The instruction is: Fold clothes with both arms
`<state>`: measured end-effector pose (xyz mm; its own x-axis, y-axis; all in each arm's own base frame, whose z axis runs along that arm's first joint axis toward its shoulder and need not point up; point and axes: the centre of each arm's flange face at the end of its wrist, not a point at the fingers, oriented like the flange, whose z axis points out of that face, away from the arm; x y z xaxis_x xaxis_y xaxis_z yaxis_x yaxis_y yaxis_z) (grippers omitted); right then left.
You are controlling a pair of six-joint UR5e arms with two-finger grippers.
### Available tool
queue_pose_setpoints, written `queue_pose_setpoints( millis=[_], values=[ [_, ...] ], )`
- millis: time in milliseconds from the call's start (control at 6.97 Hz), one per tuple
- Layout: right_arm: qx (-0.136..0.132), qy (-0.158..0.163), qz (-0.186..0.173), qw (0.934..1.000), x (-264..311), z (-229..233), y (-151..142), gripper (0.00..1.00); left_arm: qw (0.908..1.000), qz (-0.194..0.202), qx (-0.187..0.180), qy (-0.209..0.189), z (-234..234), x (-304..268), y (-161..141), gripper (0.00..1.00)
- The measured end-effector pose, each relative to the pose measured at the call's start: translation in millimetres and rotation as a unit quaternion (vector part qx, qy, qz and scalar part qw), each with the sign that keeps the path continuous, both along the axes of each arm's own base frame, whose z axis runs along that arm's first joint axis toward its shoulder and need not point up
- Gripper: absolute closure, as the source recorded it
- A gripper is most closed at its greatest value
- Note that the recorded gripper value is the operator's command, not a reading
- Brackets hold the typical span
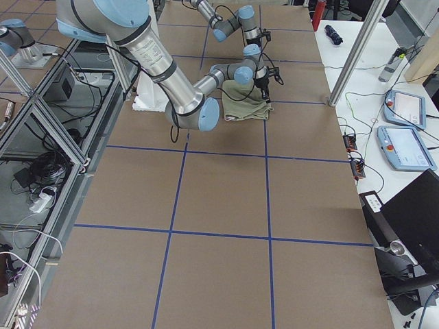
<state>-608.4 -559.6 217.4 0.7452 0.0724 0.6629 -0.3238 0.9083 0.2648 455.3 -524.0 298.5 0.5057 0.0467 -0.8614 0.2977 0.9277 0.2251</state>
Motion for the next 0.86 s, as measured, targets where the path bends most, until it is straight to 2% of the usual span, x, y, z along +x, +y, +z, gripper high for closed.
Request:
queue_pose_setpoints(
  millis=[287, 574, 717, 861],
  values=[
    [-0.005, 0.005, 0.010, 0.9999, 12.9, 8.9, -11.0, 1.00, 1.0000, 0.000, 0.000, 0.000, -0.4, -0.2, 0.1, 0.00],
    [-0.010, 0.026, 0.026, 0.9993, 29.0, 39.6, -23.1, 1.00, 1.0000, 0.000, 0.000, 0.001, -0.5, -0.2, 0.2, 0.00],
    [-0.010, 0.033, 0.031, 0.9989, 31.7, 48.9, -24.1, 0.09, 1.0000, 0.000, 0.000, 0.000, -0.3, -0.1, 0.1, 0.00],
    [-0.008, 0.037, 0.031, 0.9988, 32.0, 52.8, -23.6, 0.00, 1.0000, 0.000, 0.000, 0.000, 0.1, 0.0, -0.1, 0.00]
  ],
)
